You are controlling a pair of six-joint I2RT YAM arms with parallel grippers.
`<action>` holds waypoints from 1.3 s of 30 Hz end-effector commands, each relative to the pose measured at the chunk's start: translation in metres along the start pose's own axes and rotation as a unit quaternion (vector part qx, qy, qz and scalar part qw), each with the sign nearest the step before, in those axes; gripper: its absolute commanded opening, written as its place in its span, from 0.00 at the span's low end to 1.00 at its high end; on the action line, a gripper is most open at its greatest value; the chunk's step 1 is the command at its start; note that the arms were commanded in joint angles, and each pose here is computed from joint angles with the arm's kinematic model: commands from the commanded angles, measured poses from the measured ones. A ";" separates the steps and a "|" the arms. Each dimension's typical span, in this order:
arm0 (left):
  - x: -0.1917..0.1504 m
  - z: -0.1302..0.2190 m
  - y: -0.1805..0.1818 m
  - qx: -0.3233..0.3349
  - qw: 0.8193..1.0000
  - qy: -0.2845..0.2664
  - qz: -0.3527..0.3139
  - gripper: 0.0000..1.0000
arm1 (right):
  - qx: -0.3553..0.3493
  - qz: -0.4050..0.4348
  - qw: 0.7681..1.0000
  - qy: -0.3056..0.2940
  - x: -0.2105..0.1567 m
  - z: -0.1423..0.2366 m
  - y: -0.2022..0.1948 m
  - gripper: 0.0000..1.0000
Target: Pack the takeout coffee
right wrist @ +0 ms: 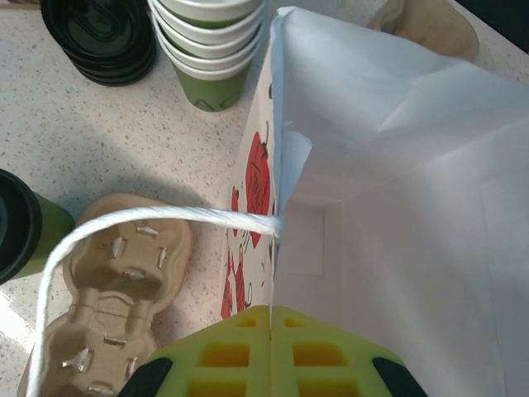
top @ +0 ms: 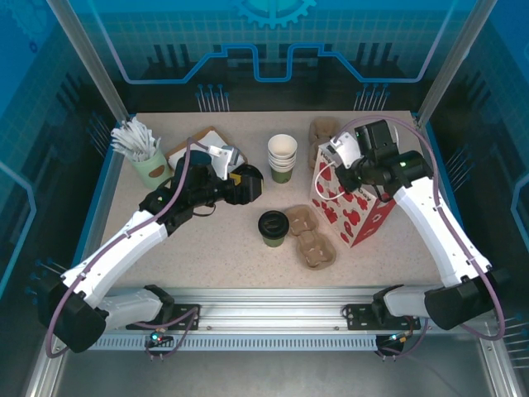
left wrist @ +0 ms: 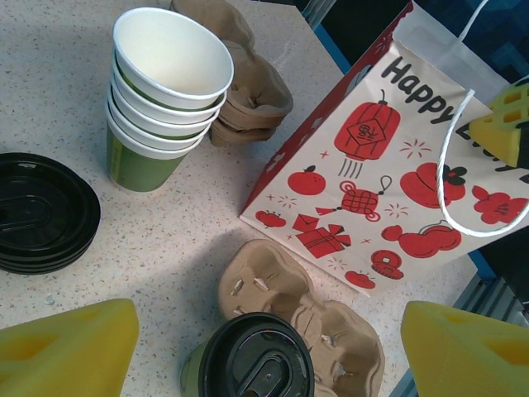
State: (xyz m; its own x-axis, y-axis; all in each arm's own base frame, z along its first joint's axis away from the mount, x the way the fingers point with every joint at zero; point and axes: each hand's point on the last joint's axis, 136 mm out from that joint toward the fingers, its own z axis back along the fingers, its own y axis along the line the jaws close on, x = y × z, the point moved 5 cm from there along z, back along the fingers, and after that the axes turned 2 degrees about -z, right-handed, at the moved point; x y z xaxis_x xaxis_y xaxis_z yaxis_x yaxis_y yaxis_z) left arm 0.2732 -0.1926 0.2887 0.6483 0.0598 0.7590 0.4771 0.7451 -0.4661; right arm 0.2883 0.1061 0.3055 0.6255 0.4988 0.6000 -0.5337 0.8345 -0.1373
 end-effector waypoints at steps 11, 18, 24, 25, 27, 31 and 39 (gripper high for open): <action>-0.005 -0.001 0.002 0.010 1.000 0.006 0.000 0.84 | 0.023 0.062 0.997 -0.039 0.028 -0.027 0.009 0.00; -0.006 -0.002 0.003 0.013 1.000 0.011 0.001 0.84 | 0.021 0.064 0.997 -0.026 0.021 -0.023 0.013 0.14; -0.007 0.001 0.004 0.017 1.000 0.014 -0.001 0.85 | 0.024 0.024 0.999 -0.029 0.016 0.003 0.018 0.48; -0.007 0.002 0.004 0.020 1.000 0.012 -0.002 0.85 | 0.026 0.013 0.999 -0.032 0.017 0.010 0.019 0.52; -0.007 0.004 0.005 0.023 1.000 0.010 -0.003 0.85 | 0.029 -0.002 0.999 -0.036 0.017 0.026 0.024 0.56; -0.008 0.008 0.005 0.027 1.000 0.005 -0.002 0.86 | 0.034 -0.034 0.998 -0.040 0.007 0.056 0.038 0.63; -0.014 0.017 0.005 0.016 1.000 -0.005 0.005 0.89 | 0.076 -0.038 0.996 -0.034 -0.031 0.084 0.090 0.71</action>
State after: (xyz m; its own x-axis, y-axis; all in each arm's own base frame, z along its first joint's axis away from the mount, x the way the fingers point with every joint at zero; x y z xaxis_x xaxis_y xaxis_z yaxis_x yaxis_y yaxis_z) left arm 0.2615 -0.1818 0.2836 0.6520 0.0637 0.7555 0.4507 0.7688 -0.4538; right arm 0.1929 0.1455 0.3590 0.5514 0.4258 0.7174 -0.5984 0.8011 -0.0156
